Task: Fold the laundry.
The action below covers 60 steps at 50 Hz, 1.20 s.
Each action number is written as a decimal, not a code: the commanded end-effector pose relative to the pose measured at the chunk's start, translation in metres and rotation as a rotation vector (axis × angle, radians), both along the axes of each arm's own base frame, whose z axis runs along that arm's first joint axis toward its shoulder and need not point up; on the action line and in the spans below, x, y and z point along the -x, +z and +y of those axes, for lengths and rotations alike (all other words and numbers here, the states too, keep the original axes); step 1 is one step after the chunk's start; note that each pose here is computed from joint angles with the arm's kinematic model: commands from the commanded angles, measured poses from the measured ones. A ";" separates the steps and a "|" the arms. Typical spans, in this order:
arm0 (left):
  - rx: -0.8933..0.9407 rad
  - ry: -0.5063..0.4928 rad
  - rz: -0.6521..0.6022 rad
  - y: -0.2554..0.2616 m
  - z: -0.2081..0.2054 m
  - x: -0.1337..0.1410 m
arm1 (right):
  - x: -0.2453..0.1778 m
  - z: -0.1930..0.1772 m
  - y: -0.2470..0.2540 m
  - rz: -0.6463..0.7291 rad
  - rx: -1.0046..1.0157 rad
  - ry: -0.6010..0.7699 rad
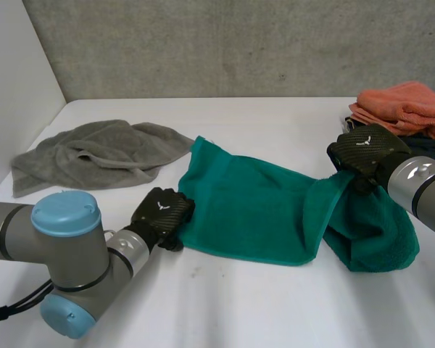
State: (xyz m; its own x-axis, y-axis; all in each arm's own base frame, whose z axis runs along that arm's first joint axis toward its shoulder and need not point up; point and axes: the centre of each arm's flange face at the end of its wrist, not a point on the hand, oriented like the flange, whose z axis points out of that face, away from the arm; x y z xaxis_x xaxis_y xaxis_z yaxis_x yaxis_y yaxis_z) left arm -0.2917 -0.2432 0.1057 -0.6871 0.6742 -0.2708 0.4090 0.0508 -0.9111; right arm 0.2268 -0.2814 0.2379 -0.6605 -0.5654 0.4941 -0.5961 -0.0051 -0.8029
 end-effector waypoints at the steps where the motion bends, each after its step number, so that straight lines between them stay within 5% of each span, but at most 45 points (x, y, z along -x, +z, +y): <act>1: 0.005 0.000 0.004 -0.004 -0.008 0.004 | -0.001 0.000 -0.001 0.000 0.002 0.001; 7: 0.034 0.035 0.007 0.001 -0.018 0.006 | 0.000 -0.002 0.000 -0.004 0.025 -0.005; 12: 0.257 0.186 0.105 0.090 -0.028 -0.008 | 0.002 -0.001 0.022 -0.011 0.098 -0.012; 23: 0.533 0.292 0.229 0.219 0.014 -0.059 | 0.031 0.024 0.104 0.025 0.223 -0.065; 31: 0.329 0.319 0.035 0.188 0.035 -0.080 | 0.051 0.027 0.078 0.263 0.073 -0.043; 39: 0.156 0.293 -0.122 0.118 0.004 -0.069 | 0.047 0.001 0.033 0.261 -0.080 -0.031; 43: 0.217 0.280 -0.140 0.108 -0.028 -0.056 | 0.033 -0.018 0.019 0.236 -0.064 -0.015; 49: 0.496 0.300 -0.049 0.143 -0.091 -0.033 | 0.008 -0.051 0.037 0.151 0.174 -0.065; 54: 0.865 0.350 0.146 0.229 -0.136 -0.017 | -0.009 -0.094 0.097 -0.034 0.651 -0.142; 60: 1.124 0.423 0.318 0.293 -0.141 -0.020 | -0.021 -0.098 0.147 -0.246 1.067 -0.136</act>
